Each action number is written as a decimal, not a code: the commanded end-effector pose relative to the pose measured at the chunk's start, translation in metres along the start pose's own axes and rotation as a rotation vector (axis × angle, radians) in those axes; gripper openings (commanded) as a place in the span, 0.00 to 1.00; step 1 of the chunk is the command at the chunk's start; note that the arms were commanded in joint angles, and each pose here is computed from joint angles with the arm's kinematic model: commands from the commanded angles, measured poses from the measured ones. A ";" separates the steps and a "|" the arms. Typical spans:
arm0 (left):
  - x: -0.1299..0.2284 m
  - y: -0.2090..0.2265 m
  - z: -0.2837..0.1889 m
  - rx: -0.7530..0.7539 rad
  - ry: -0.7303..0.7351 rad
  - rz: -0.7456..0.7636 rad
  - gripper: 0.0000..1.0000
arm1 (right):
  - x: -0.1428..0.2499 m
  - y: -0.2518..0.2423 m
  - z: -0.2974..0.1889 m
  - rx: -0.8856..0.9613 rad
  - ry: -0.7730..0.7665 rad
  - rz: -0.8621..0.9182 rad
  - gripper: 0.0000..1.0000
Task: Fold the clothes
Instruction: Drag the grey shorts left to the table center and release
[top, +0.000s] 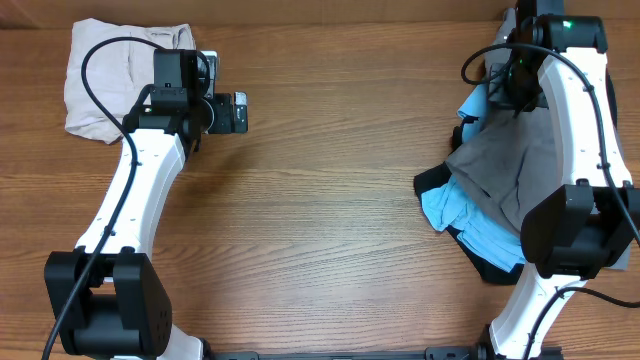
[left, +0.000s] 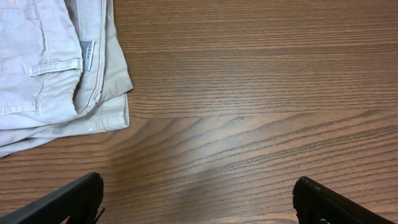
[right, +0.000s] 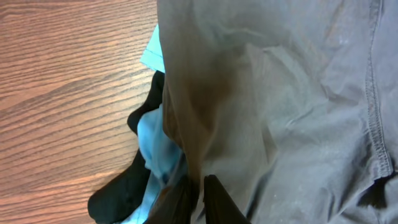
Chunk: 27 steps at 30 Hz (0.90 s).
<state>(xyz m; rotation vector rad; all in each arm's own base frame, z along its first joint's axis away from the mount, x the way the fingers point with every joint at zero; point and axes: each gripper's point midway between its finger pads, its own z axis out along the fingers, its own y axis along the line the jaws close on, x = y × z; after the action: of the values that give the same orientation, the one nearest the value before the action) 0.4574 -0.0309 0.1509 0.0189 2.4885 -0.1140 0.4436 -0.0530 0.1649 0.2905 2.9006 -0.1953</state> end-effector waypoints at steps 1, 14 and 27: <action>-0.014 -0.001 -0.014 0.011 -0.044 -0.007 1.00 | -0.008 -0.003 -0.026 -0.015 -0.072 0.013 0.05; -0.024 -0.001 -0.021 0.010 -0.062 -0.008 1.00 | -0.005 0.103 -0.043 -0.300 -0.111 -0.161 0.04; -0.064 0.053 -0.068 -0.068 -0.124 -0.099 1.00 | 0.087 0.313 -0.091 -0.536 -0.161 -0.563 0.04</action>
<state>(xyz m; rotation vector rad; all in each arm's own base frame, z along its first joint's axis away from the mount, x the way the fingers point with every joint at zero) 0.4684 0.0016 0.2015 -0.0656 2.4401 -0.0916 0.4322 0.2191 0.1763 -0.4724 2.7525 0.3163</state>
